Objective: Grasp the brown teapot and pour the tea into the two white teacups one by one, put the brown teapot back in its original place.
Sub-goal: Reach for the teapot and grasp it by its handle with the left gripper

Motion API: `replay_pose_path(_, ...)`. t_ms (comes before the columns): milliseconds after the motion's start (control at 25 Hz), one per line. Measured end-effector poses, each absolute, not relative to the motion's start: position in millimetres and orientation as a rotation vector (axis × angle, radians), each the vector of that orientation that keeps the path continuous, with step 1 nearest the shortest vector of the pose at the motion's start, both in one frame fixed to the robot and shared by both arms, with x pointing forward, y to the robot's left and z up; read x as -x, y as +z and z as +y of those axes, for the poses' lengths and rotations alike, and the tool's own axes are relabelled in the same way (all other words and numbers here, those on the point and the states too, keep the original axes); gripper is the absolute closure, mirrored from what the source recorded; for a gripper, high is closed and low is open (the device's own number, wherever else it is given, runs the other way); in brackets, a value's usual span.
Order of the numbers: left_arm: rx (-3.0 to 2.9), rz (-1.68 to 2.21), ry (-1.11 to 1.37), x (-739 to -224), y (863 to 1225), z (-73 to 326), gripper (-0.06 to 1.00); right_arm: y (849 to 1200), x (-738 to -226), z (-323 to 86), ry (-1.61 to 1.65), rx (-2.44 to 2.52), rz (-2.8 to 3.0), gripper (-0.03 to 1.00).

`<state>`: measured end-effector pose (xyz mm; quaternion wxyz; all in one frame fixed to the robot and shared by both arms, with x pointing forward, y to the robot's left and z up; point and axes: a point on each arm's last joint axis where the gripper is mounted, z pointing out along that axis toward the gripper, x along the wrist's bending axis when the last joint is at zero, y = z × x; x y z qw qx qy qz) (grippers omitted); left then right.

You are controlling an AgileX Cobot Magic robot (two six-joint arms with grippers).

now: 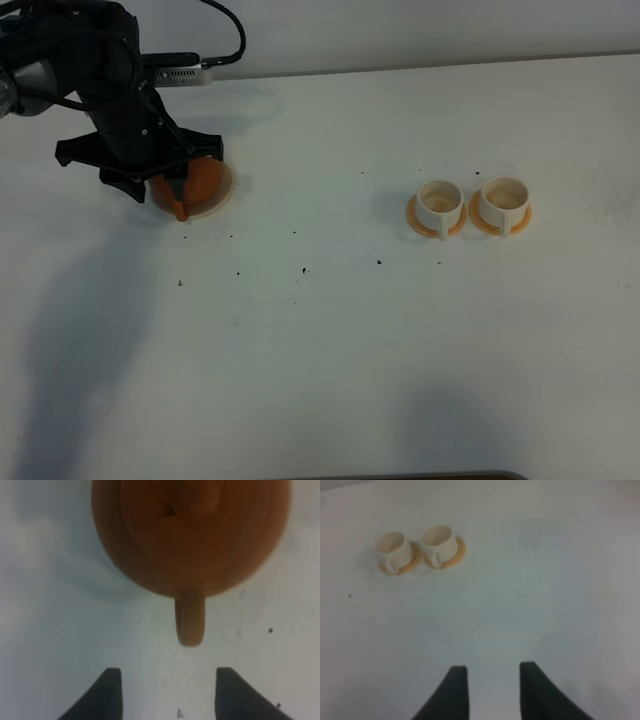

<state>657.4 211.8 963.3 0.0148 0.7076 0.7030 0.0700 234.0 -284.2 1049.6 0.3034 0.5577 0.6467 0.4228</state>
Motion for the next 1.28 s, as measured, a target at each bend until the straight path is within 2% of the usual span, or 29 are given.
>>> replay_pose_path(480,-2.168,2.210,0.204,-669.9,949.0,217.4,0.52,1049.6,-234.0,-284.1,1.121,-1.478,1.714,0.73)
replay_pose_path(1280,-2.131,2.162,0.198,-676.1,949.0,217.3,0.52,1049.6,-234.0,-284.1,1.121,-1.478,1.714,0.73)
